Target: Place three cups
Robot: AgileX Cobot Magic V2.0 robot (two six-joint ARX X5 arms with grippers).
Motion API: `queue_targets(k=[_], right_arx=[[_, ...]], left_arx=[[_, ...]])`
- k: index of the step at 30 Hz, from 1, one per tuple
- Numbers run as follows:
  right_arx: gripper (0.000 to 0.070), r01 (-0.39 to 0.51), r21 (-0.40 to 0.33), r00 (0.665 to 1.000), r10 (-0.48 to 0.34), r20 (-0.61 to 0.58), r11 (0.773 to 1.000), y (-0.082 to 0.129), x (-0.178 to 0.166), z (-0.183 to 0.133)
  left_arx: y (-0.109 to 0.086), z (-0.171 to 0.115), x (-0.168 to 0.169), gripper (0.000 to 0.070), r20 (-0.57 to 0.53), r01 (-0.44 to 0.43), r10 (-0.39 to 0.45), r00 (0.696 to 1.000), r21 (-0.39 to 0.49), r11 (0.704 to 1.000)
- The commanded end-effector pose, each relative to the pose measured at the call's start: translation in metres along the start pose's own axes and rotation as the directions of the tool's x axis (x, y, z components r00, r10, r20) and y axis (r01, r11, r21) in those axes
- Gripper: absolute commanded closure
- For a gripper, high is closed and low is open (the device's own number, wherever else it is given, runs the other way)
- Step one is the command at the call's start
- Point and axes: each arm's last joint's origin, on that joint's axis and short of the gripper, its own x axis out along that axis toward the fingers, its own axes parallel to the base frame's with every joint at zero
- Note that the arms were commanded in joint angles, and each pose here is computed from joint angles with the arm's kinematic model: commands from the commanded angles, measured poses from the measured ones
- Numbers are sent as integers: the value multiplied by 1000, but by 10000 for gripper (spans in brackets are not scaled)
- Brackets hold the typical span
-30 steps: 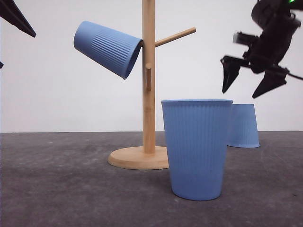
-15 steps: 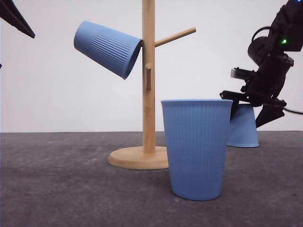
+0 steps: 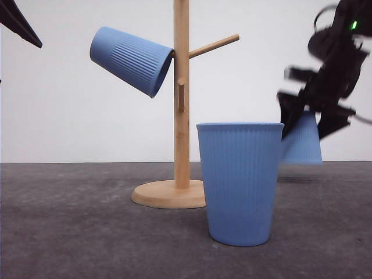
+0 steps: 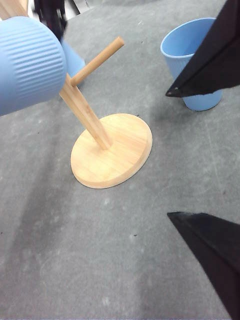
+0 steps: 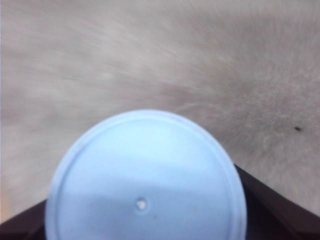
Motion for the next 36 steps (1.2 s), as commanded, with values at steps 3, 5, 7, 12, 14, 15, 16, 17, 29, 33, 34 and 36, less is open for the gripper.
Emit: queue_targets(k=[3,5,7,12,14,15,16,17,29,33,34,36], right_arx=[[324,-26,-10,999,26,36,1000,5,-32,1],[324,-26,-15,997,27,68,1000,9,-52,-6],[324,-29,-22,993,31,113,999,12,-71,-22],[324,-96,35,961,83,264,995,19,-113,-81],[324,-142,76,943,112,313,987,21,-124,-107],[324,-176,102,933,133,335,979,22,-129,-120],[324,-208,127,923,152,353,970,23,-133,-131],[324,-240,151,914,171,368,959,24,-136,-140],[323,-643,290,733,458,503,709,24,-149,-133],[310,-667,275,720,505,477,692,25,-138,-112],[289,-669,269,718,510,473,693,25,-137,-107],[278,-672,244,713,522,468,699,26,-134,-91]], left_arx=[[-1,2,0,281,14,1,-1,1000,18,1000],[-1,2,0,281,14,1,-2,1000,18,1000],[-1,2,0,280,14,2,-2,1000,18,1000],[-1,3,0,280,14,2,-2,1000,22,1000],[-1,3,0,280,14,2,-2,1000,23,1000],[-1,2,0,280,14,2,-2,1000,23,1000],[-1,2,0,280,14,2,-2,1000,23,1000],[-1,3,0,280,14,2,-2,1000,23,1000],[-2,3,0,280,17,3,-4,1000,43,999],[-1,3,0,280,17,1,-2,1000,43,999],[-1,3,0,280,17,1,-2,1000,43,999],[-2,3,0,280,18,2,-3,1000,43,999]])
